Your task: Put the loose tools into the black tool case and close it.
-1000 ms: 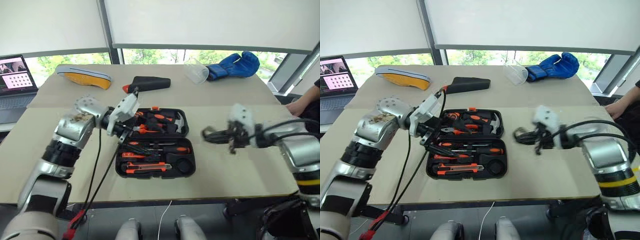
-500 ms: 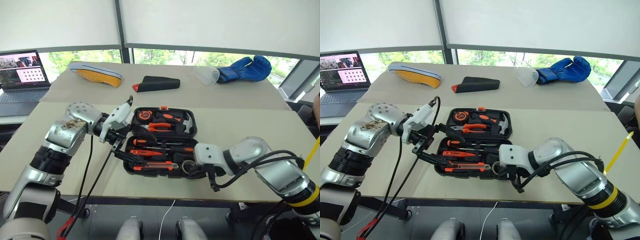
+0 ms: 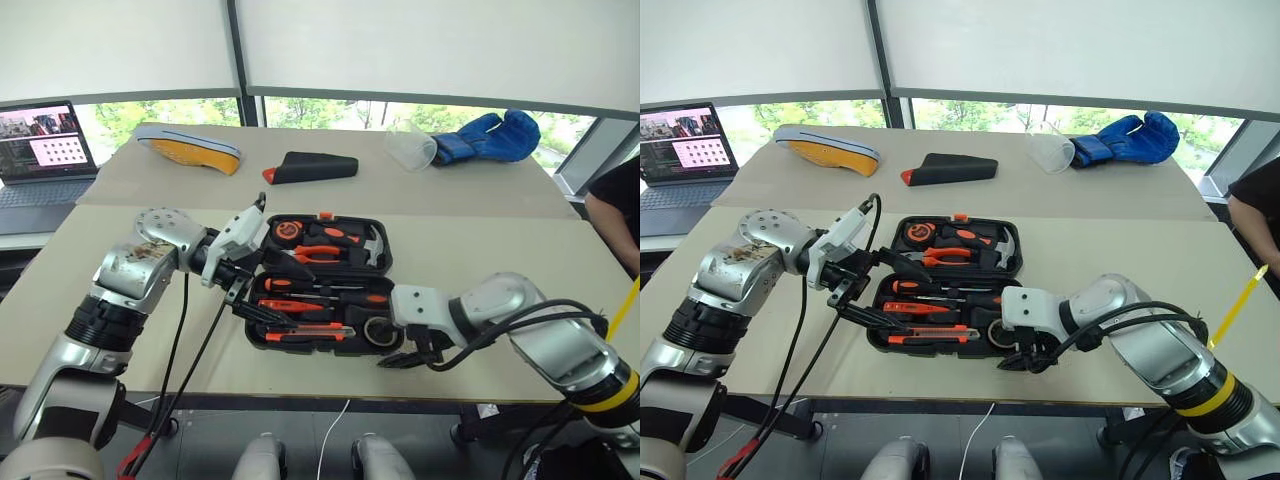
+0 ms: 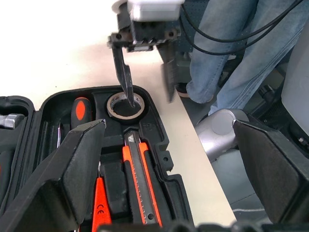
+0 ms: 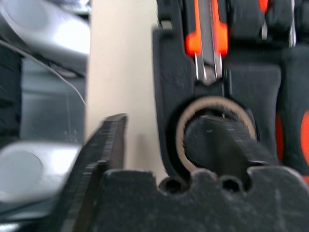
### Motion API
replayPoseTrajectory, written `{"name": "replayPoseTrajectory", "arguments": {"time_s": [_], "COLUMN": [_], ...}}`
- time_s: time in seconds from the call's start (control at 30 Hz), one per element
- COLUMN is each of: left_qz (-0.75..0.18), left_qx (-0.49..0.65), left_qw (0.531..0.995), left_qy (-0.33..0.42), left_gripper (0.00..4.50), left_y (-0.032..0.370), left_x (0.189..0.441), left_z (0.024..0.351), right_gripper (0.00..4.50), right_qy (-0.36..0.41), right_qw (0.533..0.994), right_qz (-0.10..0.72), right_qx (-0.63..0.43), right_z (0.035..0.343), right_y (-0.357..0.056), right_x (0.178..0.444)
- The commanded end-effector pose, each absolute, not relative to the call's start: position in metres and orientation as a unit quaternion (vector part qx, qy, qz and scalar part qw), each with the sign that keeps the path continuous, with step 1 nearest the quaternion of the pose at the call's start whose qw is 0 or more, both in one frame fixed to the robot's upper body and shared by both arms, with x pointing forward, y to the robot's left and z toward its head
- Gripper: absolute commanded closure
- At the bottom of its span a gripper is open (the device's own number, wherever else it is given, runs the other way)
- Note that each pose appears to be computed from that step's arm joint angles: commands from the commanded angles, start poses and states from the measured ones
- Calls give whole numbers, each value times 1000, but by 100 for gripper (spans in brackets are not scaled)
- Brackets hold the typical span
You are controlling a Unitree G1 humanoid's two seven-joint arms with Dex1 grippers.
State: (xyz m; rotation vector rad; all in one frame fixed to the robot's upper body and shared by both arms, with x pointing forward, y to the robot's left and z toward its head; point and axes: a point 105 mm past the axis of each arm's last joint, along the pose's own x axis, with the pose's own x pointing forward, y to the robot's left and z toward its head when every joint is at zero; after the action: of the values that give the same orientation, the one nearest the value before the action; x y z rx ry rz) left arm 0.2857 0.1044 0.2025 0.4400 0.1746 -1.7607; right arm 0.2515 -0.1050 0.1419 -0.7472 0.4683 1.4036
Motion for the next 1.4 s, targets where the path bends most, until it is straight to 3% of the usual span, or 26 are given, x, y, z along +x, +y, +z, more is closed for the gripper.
{"name": "replayPoseTrajectory", "arguments": {"time_s": [0.03,0.13,0.17,0.27,0.37,0.57,0.63,0.9,1.03,1.2,1.4], "left_qz": [-732,-682,-655,-570,-499,-512,-523,-570,-609,-644,-650], "left_qx": [191,181,182,195,205,245,245,231,238,240,303], "left_qw": [650,703,727,791,834,810,803,774,744,714,681], "left_qy": [68,87,95,106,117,146,148,149,138,134,149], "left_gripper": [0,0,25,105,226,442,450,450,450,450,450], "left_y": [116,137,149,185,216,214,207,168,147,134,146], "left_x": [290,303,310,331,345,343,343,348,343,336,330], "left_z": [210,204,199,184,169,138,132,115,112,116,104], "right_gripper": [6,6,3,79,186,393,445,445,445,445,445], "right_qy": [177,170,168,164,165,181,178,139,95,110,131], "right_qw": [714,767,791,847,873,859,853,786,752,726,738], "right_qz": [612,565,540,466,412,406,413,473,529,545,516], "right_qx": [-291,-252,-233,-198,-201,-253,-266,-374,-383,-404,-414], "right_z": [180,192,194,189,175,138,130,105,112,106,104], "right_y": [-113,-133,-142,-170,-192,-205,-202,-170,-158,-168,-183], "right_x": [245,253,259,275,288,299,304,319,300,274,259]}}
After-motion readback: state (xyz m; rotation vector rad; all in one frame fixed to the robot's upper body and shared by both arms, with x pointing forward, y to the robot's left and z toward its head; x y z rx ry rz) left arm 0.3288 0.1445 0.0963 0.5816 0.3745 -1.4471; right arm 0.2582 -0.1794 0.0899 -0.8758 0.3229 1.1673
